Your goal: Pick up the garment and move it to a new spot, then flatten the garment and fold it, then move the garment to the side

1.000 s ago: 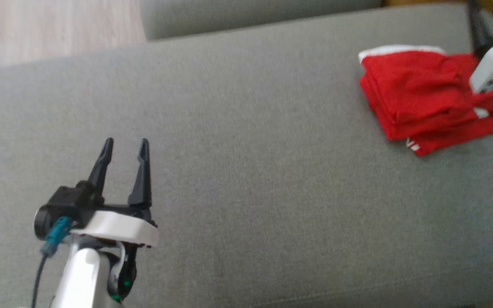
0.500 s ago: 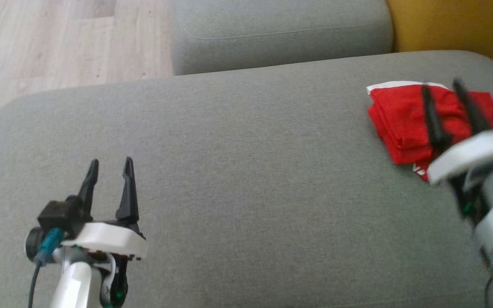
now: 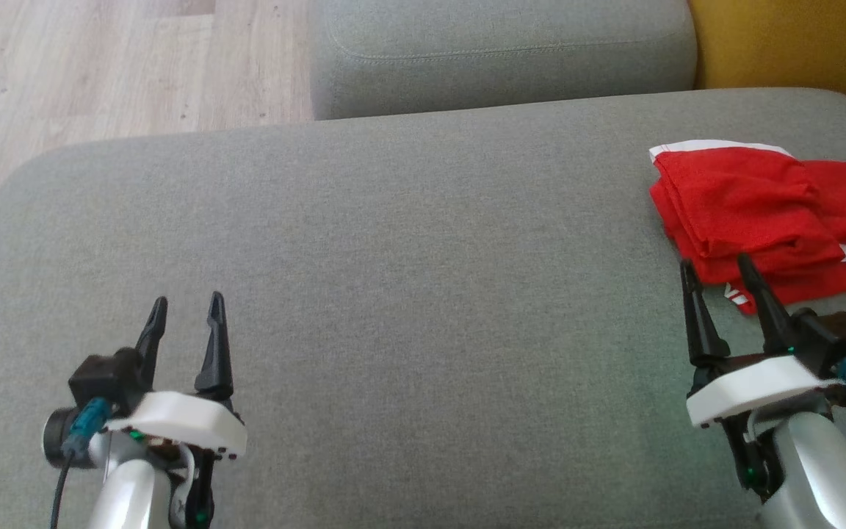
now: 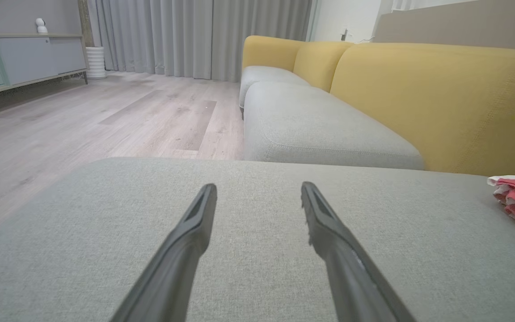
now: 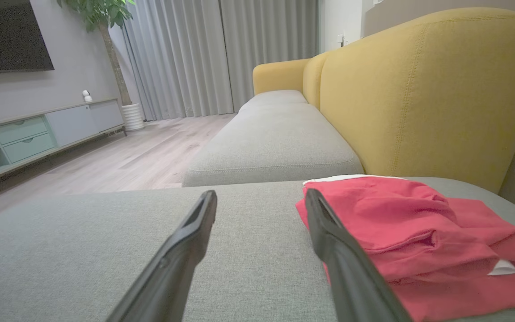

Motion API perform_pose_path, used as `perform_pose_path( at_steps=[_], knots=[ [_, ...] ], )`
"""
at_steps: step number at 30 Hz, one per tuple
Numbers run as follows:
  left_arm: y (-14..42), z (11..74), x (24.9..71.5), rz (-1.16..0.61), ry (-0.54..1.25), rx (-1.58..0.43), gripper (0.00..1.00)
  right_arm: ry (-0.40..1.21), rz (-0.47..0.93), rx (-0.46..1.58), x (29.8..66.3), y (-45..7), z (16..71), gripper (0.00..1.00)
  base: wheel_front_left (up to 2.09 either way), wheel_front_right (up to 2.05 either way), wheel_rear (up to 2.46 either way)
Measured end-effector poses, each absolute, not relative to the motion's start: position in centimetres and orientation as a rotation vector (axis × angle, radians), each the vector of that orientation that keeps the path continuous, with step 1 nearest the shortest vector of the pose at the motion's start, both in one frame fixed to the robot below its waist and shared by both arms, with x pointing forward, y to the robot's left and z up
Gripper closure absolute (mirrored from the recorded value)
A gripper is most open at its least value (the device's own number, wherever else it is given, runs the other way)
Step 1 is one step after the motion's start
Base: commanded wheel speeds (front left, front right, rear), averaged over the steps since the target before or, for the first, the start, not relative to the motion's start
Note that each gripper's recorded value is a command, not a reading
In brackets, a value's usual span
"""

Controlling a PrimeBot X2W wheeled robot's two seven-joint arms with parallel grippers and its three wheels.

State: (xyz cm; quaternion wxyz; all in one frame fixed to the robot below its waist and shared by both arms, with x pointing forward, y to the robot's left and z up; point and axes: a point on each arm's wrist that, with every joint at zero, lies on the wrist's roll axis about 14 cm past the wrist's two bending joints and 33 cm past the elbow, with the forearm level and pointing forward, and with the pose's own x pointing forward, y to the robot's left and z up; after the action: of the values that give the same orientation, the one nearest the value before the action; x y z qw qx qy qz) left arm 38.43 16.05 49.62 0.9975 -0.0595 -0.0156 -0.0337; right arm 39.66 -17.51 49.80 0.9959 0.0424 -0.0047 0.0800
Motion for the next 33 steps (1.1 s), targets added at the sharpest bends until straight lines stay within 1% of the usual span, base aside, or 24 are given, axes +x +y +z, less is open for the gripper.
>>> perform_pose_path(
  at_steps=[20,21,24,28,33],
  knots=[
    [15.9,49.3,38.9,-0.071,-0.019,-0.134,0.00,-0.026,0.147,0.094,39.5,-17.3,50.2,0.00,0.00,0.00,0.00],
    [15.9,49.2,38.9,-0.070,-0.017,-0.136,1.00,-0.025,0.146,0.094,39.5,-17.3,50.1,1.00,0.00,0.00,0.00],
    [16.0,46.9,37.9,-0.063,0.053,-0.137,1.00,0.033,0.141,0.094,38.8,-17.4,48.2,1.00,0.00,0.00,0.00],
    [16.2,43.3,35.6,-0.042,0.171,-0.160,1.00,0.136,0.120,0.118,36.8,-17.7,44.9,1.00,0.00,0.00,0.00],
    [16.5,43.7,36.0,-0.023,0.164,-0.216,1.00,0.140,0.104,0.174,36.9,-17.8,45.0,1.00,0.00,0.00,0.00]
  ],
)
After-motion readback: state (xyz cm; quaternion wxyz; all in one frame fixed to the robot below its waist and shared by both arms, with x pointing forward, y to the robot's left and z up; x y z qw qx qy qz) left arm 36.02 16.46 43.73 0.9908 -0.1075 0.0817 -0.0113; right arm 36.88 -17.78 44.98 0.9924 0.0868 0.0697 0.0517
